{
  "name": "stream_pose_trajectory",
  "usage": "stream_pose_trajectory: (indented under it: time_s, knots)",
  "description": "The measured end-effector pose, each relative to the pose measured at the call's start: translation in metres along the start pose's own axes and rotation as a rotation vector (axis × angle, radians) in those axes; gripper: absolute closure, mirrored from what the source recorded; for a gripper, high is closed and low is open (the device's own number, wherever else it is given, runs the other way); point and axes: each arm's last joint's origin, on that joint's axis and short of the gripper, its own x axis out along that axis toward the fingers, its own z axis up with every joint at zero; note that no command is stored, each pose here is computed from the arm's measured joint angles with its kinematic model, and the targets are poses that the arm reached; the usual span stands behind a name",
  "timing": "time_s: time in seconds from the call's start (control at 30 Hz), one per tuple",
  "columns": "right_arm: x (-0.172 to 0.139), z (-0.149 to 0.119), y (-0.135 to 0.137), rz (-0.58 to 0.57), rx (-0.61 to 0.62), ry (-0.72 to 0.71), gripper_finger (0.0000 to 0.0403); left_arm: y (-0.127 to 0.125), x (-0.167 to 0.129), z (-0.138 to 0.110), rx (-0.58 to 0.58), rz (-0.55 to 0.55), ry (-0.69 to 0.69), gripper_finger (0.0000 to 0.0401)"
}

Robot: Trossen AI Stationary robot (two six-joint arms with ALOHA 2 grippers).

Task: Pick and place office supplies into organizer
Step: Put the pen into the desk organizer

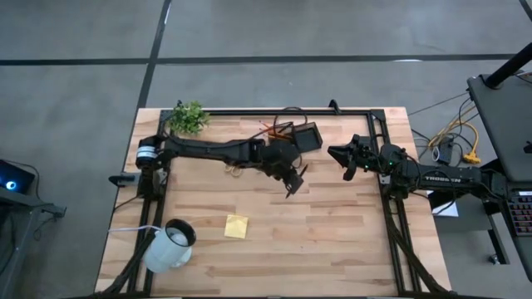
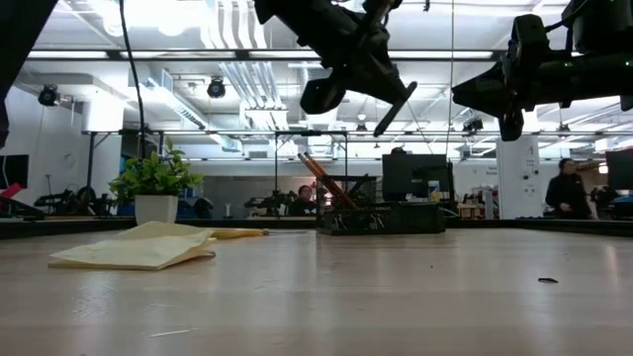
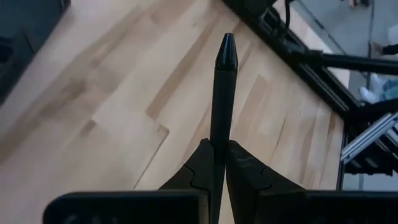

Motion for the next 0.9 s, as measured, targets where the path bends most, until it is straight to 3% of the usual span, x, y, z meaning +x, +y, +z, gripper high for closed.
stream_pose_trajectory:
  time_s: [0.9]
  knots:
    - [0.0,0.0,0.0,-0.001,0.001,0.001,0.0346,0.032,-0.006,0.041,0.066,-0.021,-0.188,0.0396]
